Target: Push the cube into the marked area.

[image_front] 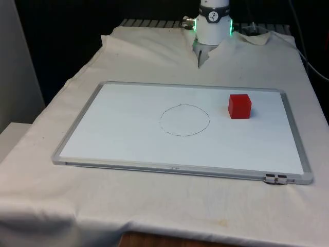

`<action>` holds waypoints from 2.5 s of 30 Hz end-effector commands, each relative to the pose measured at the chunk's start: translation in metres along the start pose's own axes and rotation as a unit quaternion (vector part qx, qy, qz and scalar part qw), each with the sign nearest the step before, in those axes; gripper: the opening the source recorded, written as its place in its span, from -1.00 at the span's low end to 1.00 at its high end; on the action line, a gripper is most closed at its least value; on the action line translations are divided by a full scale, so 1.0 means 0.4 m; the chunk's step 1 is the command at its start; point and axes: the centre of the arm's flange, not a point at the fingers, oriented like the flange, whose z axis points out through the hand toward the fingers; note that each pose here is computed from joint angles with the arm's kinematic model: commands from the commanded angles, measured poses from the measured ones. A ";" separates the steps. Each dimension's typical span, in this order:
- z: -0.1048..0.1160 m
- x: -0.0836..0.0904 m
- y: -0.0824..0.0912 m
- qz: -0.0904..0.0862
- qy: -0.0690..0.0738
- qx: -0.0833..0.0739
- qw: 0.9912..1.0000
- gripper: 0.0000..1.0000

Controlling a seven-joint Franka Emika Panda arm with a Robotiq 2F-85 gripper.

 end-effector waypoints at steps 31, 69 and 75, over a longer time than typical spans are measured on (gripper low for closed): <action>0.006 0.010 -0.060 0.001 0.015 -0.005 1.000 -0.99; 0.048 0.005 -0.391 -0.013 0.071 0.005 0.997 -0.99; 0.074 0.005 -0.452 -0.016 0.078 0.008 0.997 -0.99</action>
